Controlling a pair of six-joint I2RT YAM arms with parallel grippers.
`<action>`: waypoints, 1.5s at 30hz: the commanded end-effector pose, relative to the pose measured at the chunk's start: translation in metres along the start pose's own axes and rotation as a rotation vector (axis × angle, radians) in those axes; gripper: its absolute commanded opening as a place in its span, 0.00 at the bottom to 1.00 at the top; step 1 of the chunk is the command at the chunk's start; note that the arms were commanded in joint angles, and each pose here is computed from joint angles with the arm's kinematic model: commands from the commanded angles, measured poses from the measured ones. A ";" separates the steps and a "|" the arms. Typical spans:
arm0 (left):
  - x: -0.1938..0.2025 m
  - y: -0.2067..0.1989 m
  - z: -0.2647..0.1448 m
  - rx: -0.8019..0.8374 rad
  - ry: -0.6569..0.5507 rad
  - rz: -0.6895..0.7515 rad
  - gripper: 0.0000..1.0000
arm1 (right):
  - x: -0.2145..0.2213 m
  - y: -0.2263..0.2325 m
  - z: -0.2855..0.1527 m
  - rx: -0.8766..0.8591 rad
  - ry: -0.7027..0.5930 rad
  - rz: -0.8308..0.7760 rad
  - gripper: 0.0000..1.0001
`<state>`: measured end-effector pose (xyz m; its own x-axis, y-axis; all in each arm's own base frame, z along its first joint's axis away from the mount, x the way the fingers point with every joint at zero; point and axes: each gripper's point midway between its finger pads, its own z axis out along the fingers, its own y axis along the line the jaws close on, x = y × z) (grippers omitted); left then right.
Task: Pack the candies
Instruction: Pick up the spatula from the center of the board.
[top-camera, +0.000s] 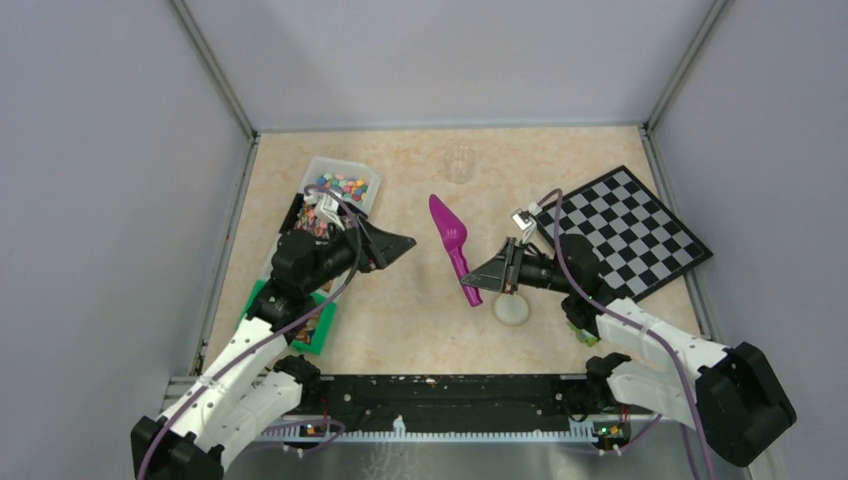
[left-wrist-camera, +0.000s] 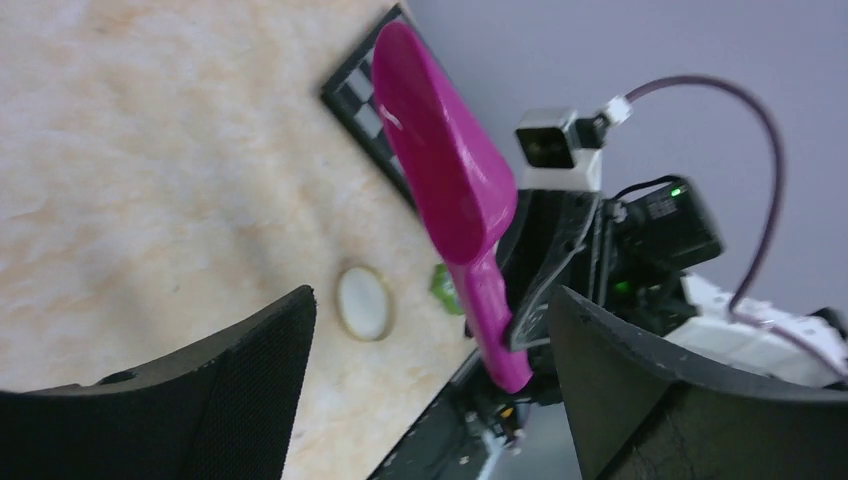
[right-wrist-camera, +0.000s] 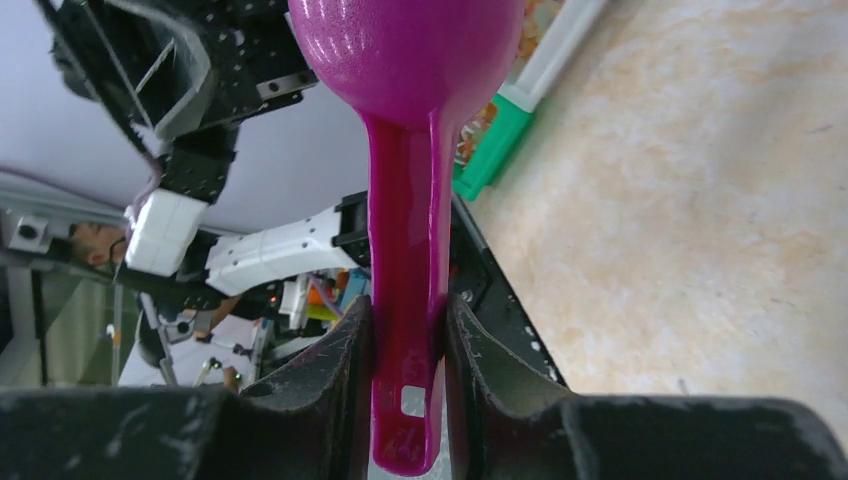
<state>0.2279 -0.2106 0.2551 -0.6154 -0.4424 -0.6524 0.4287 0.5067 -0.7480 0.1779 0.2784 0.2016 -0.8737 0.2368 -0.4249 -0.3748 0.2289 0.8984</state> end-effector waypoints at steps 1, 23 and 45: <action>-0.028 -0.056 0.003 0.249 -0.070 -0.200 0.88 | 0.004 0.050 -0.005 -0.198 0.033 -0.079 0.00; -0.008 -0.047 0.015 0.265 0.012 -0.303 0.13 | 0.040 0.033 0.023 -0.153 0.150 -0.063 0.00; -0.025 0.022 -0.005 -0.443 -0.127 -0.853 0.00 | 0.002 0.071 0.019 -0.010 -0.358 -1.459 0.72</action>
<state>0.2527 -0.1909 0.2558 -0.5661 -0.8242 -0.0152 -0.2931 0.2185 -0.9308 0.1517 0.3197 0.2267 -0.1113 0.0260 -0.9934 -0.8851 0.4520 0.1110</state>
